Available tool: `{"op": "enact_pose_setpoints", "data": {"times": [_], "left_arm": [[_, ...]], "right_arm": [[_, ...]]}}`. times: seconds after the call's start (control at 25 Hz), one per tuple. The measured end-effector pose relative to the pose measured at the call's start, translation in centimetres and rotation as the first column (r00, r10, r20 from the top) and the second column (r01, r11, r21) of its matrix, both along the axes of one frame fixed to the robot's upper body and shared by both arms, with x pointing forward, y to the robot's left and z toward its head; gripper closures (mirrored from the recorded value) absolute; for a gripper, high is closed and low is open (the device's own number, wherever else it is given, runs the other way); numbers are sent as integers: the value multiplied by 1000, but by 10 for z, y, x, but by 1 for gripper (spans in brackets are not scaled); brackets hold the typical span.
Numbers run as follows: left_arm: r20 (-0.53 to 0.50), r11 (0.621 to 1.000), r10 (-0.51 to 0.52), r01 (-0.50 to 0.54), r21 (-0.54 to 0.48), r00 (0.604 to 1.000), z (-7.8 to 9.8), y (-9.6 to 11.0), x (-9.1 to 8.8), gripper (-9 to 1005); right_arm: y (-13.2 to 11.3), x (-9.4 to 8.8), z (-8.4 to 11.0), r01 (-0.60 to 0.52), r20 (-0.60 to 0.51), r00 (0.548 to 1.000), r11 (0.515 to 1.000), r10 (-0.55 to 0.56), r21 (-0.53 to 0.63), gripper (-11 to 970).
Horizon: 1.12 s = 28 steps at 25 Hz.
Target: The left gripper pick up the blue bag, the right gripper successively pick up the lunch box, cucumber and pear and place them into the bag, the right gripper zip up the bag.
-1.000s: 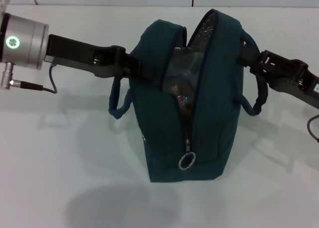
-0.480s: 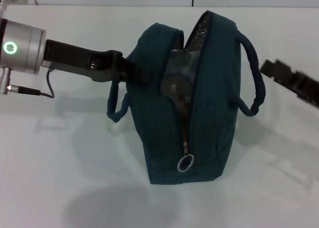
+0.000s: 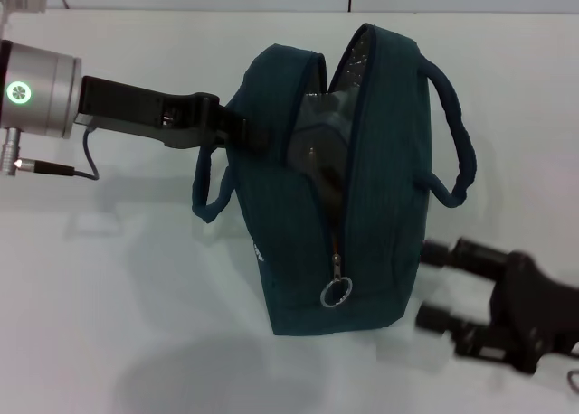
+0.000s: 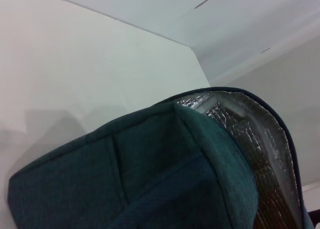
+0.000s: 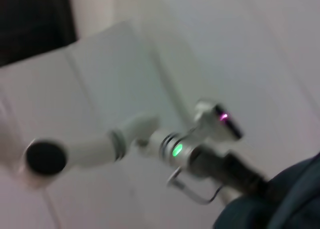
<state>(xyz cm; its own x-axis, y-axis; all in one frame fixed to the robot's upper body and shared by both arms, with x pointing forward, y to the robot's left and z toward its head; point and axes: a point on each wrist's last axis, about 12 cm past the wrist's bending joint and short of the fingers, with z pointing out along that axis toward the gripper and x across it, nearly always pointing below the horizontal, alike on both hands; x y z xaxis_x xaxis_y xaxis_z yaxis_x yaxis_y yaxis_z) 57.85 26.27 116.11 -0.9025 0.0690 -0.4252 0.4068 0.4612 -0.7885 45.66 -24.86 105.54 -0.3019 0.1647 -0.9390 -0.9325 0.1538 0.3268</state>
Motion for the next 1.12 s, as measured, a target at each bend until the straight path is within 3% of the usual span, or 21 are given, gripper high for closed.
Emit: {"op": "enact_pose_setpoints", "data": {"times": [0.12,0.36,1.12], "left_arm": [[0,1000,-2,2,-1,1000,0,-1,0,935],[4,1000,-11,11,-6,1000,1,-5,1,935],[7,1000,-11,11,-10,1000,1,-5,1,934]], "right_arm": [[18,-3,-10,-82,34,996,993,85,-83,225],[31,3,-20,-105,31,993,977,113,-184,226],[37,14,-21,-28,101,994,974,52,-223,231]]}}
